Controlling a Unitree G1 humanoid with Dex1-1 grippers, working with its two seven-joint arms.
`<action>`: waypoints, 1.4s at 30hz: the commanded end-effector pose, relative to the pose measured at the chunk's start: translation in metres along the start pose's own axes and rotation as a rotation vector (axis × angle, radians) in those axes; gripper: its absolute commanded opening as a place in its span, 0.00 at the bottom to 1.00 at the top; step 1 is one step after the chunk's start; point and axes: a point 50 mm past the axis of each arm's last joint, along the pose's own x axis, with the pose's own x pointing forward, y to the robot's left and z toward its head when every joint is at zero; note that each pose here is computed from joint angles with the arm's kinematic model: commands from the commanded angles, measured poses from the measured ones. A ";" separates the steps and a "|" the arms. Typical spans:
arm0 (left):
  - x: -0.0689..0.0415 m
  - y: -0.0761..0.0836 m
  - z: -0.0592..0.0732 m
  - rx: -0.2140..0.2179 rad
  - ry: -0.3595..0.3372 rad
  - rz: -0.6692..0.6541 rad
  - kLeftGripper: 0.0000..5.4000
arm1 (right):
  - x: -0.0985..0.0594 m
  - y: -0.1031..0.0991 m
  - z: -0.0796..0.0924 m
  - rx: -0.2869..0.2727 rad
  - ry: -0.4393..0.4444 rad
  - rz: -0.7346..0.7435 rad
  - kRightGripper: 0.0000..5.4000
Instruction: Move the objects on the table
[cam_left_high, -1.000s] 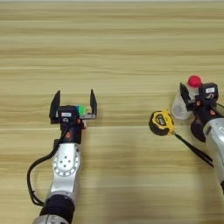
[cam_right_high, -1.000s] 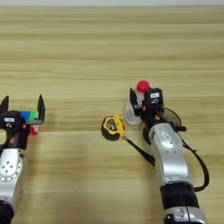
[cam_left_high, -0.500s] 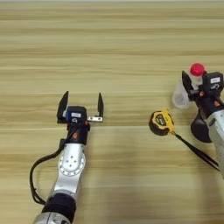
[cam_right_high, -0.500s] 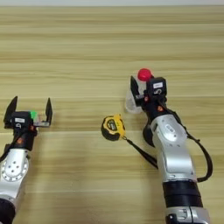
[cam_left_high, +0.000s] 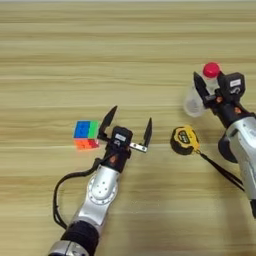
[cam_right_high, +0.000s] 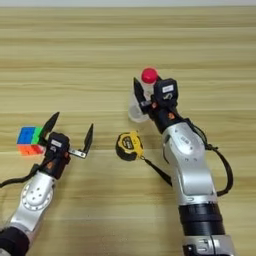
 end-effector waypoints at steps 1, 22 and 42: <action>0.007 -0.019 0.004 -0.007 -0.017 -0.065 1.00 | 0.010 0.015 0.021 0.015 -0.087 0.071 0.42; 0.005 -0.020 -0.001 0.007 0.000 -0.094 1.00 | 0.011 0.081 0.017 0.107 -0.075 0.291 0.41; 0.004 -0.014 0.007 0.007 -0.043 -0.059 1.00 | 0.001 0.107 -0.012 0.144 0.038 0.376 0.40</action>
